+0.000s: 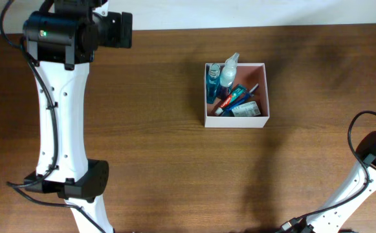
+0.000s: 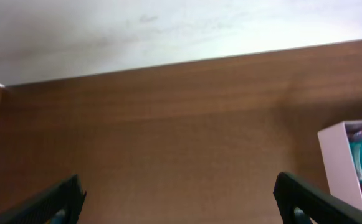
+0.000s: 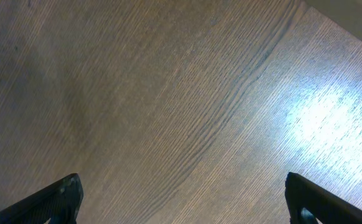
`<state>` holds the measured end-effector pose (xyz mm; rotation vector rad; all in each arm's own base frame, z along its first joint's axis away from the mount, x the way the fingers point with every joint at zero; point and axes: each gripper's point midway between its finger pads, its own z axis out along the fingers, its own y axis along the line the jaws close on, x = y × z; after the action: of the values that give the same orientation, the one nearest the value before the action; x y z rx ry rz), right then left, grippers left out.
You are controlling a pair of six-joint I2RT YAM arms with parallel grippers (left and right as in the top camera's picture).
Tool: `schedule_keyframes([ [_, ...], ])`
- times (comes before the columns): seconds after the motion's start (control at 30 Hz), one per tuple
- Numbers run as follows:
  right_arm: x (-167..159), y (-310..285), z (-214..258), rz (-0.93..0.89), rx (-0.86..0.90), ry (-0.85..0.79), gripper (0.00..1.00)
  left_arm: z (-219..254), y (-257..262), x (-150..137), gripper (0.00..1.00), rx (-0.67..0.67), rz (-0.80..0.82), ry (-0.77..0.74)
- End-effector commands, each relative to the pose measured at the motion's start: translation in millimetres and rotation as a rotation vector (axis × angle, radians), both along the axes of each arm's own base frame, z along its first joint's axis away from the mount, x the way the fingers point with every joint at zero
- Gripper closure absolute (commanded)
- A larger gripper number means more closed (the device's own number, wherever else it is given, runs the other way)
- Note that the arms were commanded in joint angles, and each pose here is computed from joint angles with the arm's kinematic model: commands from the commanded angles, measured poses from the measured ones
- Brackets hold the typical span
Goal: Pack container
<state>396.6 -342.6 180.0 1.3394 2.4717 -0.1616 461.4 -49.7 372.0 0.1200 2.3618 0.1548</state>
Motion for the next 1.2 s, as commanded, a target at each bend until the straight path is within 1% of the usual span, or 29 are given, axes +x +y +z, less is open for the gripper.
schedule_keyframes([
  [0.0, 0, -1, 6, -0.010, -0.018, -0.005, 0.01, 8, 5, -10, 0.01, 0.018, 0.003, -0.005],
  [0.1, 0, -1, 6, -0.010, -0.018, -0.005, 0.01, 7, 4, -11, 0.01, 0.019, 0.001, 0.003],
  [0.23, 0, -1, 6, -0.010, -0.018, -0.005, 0.01, -5, 0, -24, 0.01, 0.009, -0.022, 0.074],
  [0.33, 0, -1, 6, -0.010, -0.018, -0.005, 0.01, -3, -1, -25, 0.01, 0.008, -0.025, 0.070],
  [0.47, 0, -1, 6, -0.010, -0.018, -0.005, 0.01, 11, -11, -22, 0.01, -0.045, -0.065, 0.007],
  [0.6, 0, -1, 6, -0.010, -0.018, -0.005, 0.01, 22, -21, -7, 0.01, -0.087, -0.095, -0.096],
  [0.7, 0, -1, 6, -0.010, -0.018, -0.005, 0.01, 20, -26, 3, 0.01, -0.112, -0.112, -0.186],
  [0.77, 0, -1, 6, -0.010, -0.019, -0.005, 0.01, 12, -26, 2, 0.01, -0.120, -0.116, -0.229],
  [0.97, 0, -1, 6, -0.010, -0.019, -0.005, 0.01, -23, -13, -26, 0.00, -0.120, -0.100, -0.269],
  [1.17, 0, -1, 6, -0.011, -0.019, -0.004, 0.01, -59, 0, -69, 0.01, -0.120, -0.087, -0.267],
])
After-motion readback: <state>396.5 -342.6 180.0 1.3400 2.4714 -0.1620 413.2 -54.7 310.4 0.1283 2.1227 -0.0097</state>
